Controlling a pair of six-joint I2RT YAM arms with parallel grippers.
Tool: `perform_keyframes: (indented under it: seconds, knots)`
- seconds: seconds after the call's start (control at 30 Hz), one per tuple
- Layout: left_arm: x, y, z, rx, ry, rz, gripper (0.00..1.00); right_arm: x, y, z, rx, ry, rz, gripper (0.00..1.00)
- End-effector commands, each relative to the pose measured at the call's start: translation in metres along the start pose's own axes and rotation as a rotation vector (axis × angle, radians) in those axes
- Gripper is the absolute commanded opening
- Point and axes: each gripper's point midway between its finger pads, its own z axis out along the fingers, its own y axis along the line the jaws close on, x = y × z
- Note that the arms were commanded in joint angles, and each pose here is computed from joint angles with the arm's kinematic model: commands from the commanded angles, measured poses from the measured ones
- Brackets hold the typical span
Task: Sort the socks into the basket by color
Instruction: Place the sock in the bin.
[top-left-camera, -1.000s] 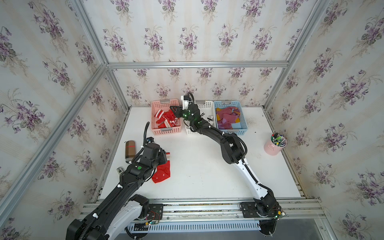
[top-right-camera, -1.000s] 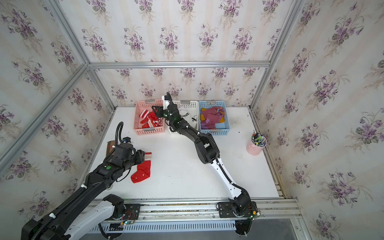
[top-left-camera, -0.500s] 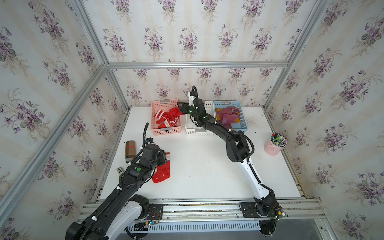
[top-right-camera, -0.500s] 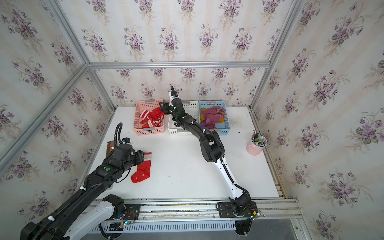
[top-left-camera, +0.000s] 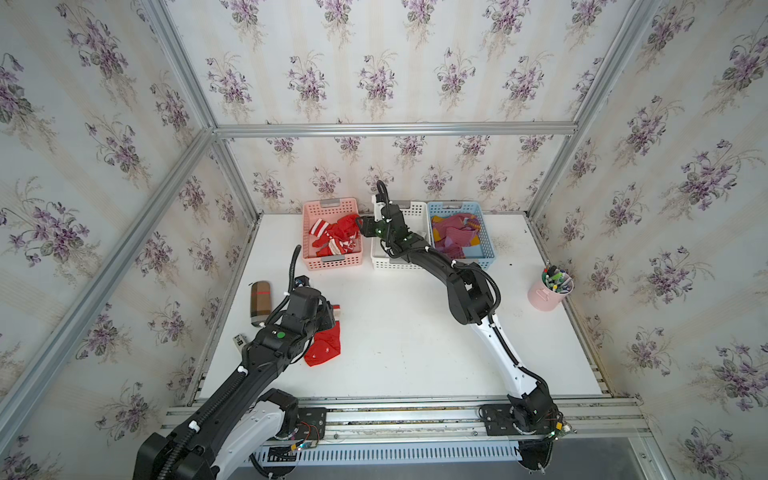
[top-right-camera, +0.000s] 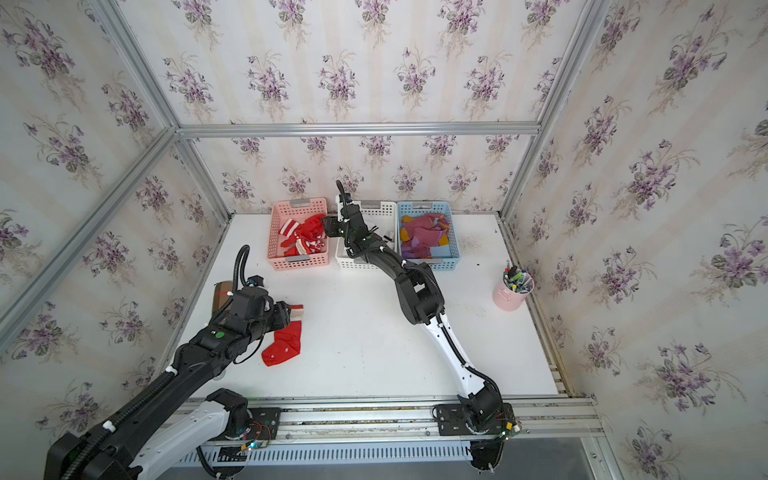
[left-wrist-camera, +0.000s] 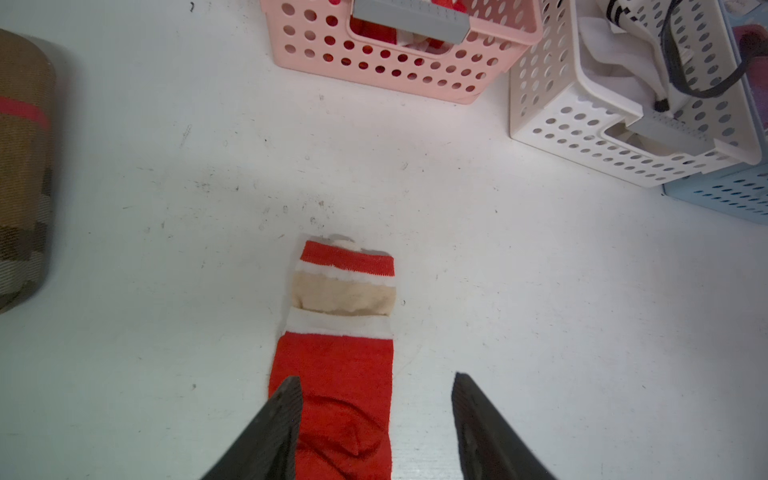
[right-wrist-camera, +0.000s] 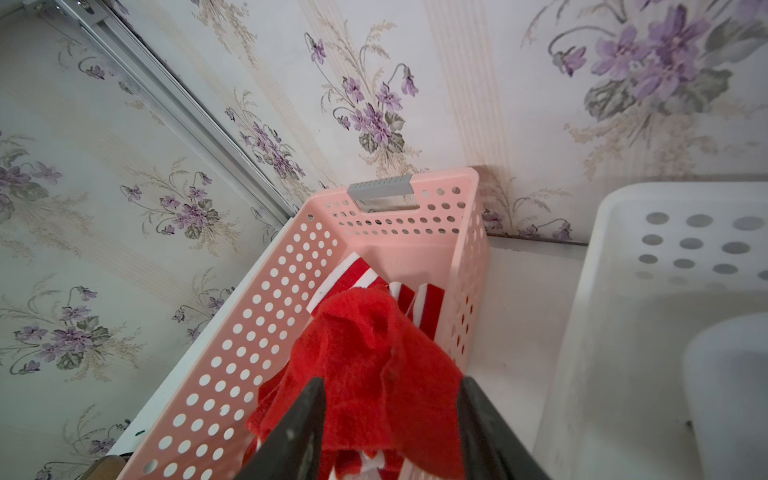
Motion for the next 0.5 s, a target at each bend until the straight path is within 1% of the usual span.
perform_keyframes:
  seconds: [0.0,0.2,0.47]
  knots:
    - [-0.0078,-0.0047,0.0008,0.02,-0.032,-0.015,0.6,-0.0025,-0.0012,0.0012,0.008,-0.01,-0.011,0.5]
    - [-0.0066,-0.0054,0.0029,0.024,-0.028,-0.017,0.6,-0.0011,-0.0052,0.002,0.023,-0.006,-0.026,0.46]
    - [-0.0064,-0.0055,0.0043,0.024,-0.029,-0.015,0.6,0.006,-0.0093,0.0051,0.029,0.007,-0.038,0.45]
